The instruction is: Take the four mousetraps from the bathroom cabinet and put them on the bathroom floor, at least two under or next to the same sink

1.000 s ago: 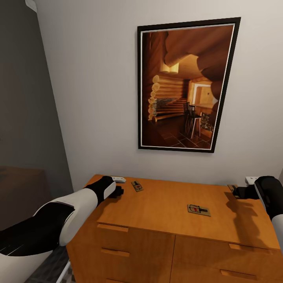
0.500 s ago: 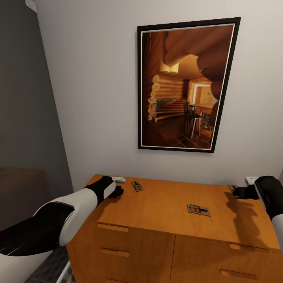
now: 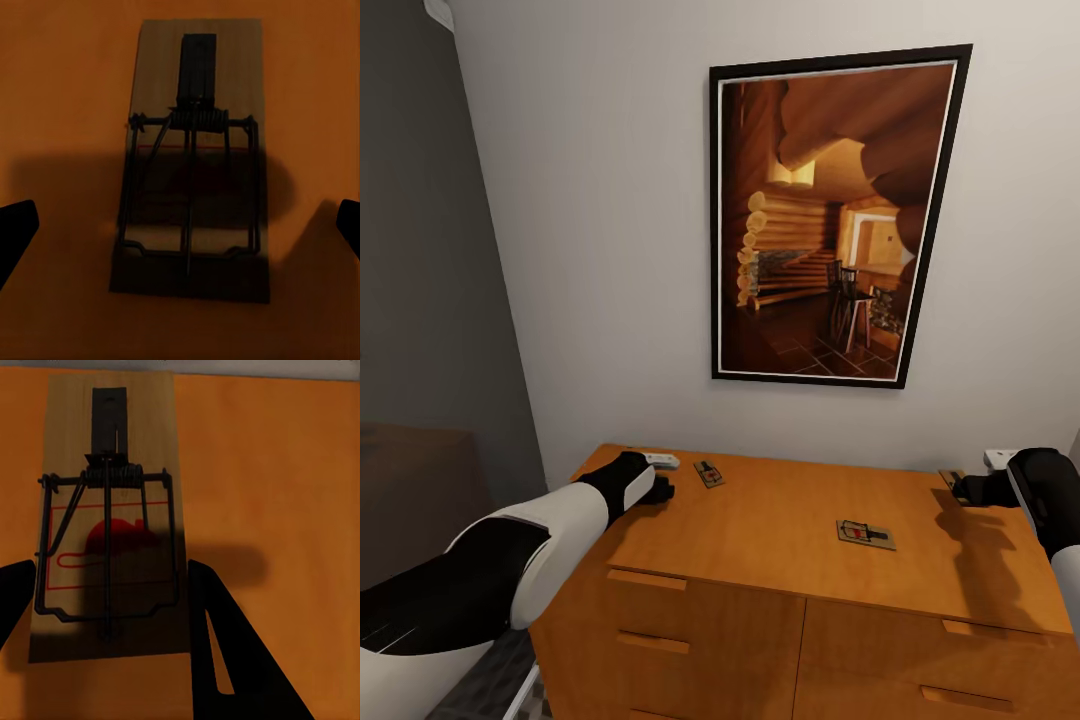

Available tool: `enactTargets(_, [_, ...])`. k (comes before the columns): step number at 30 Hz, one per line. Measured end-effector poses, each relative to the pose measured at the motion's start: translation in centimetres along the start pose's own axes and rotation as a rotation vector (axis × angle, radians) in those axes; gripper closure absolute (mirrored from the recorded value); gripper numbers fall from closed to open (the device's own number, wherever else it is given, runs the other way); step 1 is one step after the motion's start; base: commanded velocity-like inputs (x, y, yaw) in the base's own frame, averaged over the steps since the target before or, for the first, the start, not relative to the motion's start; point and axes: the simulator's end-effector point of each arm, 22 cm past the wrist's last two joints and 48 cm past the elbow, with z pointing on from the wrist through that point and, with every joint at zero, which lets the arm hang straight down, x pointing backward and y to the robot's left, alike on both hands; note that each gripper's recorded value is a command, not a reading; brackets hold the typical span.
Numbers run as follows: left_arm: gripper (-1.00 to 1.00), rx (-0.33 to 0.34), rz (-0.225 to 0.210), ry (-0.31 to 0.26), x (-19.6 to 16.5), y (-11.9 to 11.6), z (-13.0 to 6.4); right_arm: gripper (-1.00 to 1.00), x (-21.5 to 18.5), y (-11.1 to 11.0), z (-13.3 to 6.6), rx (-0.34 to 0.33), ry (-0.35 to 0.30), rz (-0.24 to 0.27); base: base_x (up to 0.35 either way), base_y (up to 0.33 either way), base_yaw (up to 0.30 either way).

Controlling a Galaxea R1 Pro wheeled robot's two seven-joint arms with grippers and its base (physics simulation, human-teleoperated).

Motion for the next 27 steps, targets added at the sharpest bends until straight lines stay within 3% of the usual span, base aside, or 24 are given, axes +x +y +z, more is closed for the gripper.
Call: enactTargets(27, [-1.0, 0.009, -0.007, -0.013, -0.03, -0.21, 0.1, 1.0, -0.03, 0.0, -0.02, 0.0, -0.001, 0.0, 0.0, 0.0, 0.0])
